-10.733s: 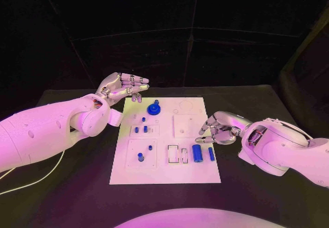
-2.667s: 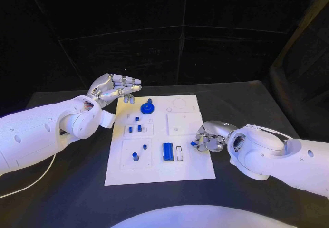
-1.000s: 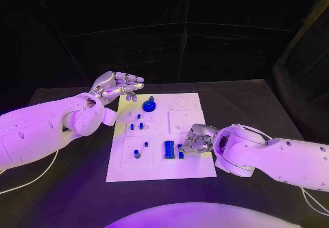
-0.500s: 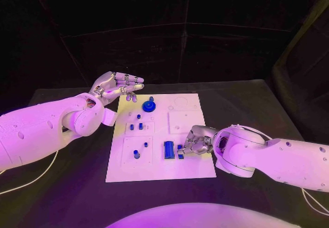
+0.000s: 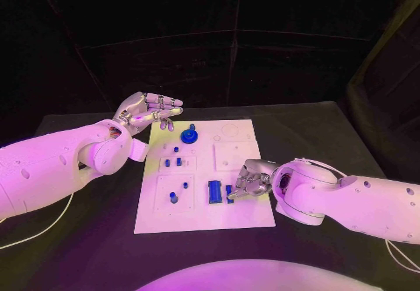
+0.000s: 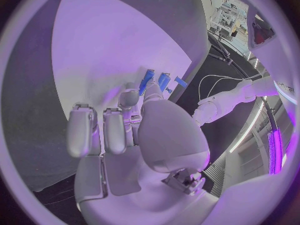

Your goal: Assemble the parts on the task board

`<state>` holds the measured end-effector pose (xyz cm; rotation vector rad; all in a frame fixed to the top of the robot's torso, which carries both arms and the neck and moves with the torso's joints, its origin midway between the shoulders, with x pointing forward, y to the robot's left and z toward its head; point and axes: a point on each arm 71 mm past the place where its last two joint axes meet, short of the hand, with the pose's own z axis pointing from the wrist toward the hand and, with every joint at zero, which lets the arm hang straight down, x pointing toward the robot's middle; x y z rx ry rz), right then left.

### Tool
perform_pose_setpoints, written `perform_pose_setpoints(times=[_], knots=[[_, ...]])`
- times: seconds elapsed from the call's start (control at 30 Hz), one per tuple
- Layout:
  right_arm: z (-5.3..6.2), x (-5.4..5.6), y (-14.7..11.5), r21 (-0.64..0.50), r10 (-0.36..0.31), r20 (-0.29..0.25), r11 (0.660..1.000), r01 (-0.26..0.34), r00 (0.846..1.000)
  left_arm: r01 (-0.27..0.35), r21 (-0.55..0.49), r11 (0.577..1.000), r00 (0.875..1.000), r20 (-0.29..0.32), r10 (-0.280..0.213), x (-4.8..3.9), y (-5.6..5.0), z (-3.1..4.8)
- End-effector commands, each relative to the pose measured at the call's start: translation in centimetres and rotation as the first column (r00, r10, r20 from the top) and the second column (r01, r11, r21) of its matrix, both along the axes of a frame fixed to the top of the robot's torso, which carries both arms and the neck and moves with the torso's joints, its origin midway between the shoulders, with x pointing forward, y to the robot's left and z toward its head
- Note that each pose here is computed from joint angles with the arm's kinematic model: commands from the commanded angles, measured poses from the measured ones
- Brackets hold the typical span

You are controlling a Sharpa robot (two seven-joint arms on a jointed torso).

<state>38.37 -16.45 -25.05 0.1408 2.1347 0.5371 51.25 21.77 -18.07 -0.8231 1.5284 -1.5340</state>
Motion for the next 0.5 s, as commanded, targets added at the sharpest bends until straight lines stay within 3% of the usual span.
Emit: perform_pose_setpoints(times=[0.03,0.5], knots=[[0.02,0.14,0.13,-0.034,0.029,0.024,0.999,-0.028,0.999,0.009,-0.007,1.0,1.0,-0.001,-0.009,-0.01,-0.1,0.11],[0.27,0.05,-0.17,-0.021,0.038,0.046,0.999,-0.037,0.998,0.006,-0.006,1.0,1.0,-0.001,-0.006,-0.02,0.04,0.11]])
